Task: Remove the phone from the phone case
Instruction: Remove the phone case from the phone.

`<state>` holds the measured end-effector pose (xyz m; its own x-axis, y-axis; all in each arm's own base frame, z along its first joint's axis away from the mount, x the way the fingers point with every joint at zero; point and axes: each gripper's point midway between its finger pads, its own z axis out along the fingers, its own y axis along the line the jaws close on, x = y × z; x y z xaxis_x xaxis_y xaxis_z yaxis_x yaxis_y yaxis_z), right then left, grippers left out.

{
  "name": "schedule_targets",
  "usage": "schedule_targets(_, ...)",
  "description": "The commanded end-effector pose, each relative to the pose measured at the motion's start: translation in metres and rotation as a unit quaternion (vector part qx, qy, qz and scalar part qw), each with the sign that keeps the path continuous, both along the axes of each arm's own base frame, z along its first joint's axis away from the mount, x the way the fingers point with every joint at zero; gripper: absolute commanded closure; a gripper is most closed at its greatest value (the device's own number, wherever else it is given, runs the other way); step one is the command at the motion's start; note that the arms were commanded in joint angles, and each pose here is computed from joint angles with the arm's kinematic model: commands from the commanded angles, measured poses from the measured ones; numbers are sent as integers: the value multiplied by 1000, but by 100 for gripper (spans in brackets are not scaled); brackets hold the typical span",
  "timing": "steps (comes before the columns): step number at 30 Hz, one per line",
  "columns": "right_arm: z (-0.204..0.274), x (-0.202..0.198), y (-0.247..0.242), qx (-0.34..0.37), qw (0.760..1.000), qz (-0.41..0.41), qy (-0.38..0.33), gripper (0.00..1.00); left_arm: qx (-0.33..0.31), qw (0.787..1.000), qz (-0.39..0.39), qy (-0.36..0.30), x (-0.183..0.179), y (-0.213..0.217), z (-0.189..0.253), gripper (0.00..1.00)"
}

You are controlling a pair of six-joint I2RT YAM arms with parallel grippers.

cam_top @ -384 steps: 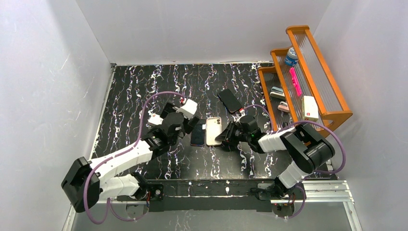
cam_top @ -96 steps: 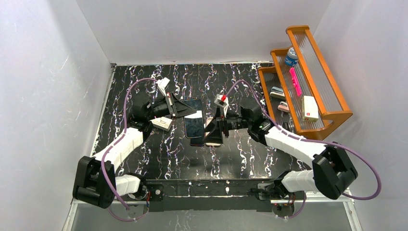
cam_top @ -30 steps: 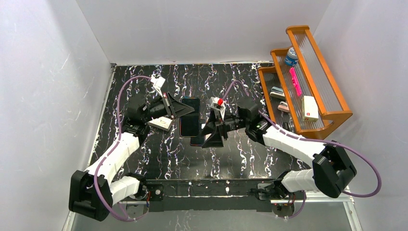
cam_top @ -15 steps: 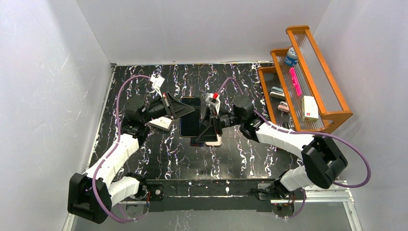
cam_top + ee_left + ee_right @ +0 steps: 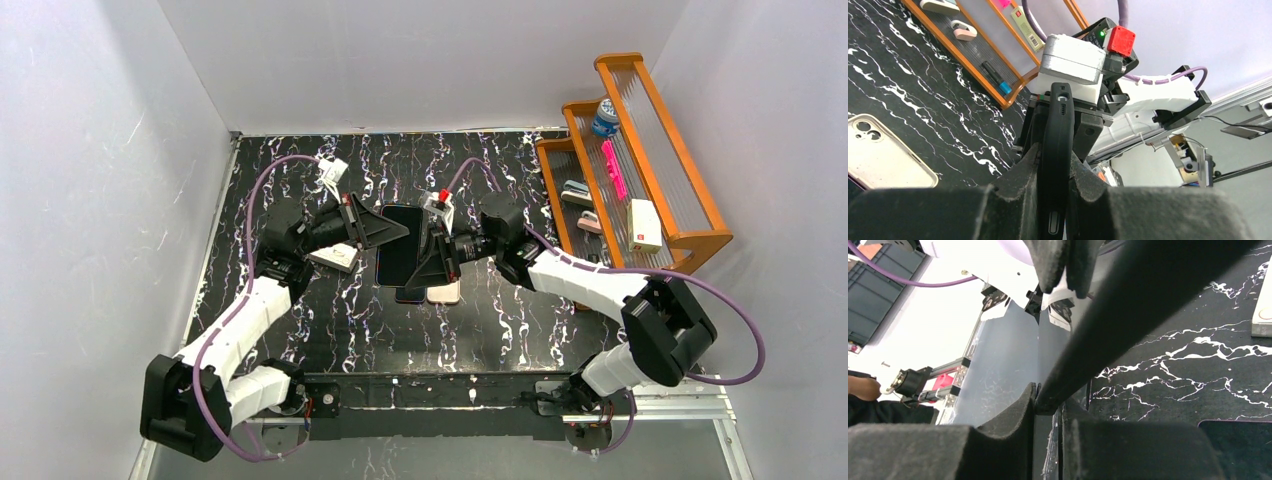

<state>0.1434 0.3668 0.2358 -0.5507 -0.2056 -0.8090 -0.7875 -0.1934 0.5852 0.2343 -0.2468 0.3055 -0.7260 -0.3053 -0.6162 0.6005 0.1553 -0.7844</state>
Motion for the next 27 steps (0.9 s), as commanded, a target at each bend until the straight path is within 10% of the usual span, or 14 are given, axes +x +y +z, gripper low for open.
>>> schedule_targets(1,11,-9,0,48,991,53,-113,96,-36,996,28,79,16,0,10,100)
schedule_targets(27,43,-6,6,83,962,53,-256,85,31,961,79,262,59,-6,-66,100)
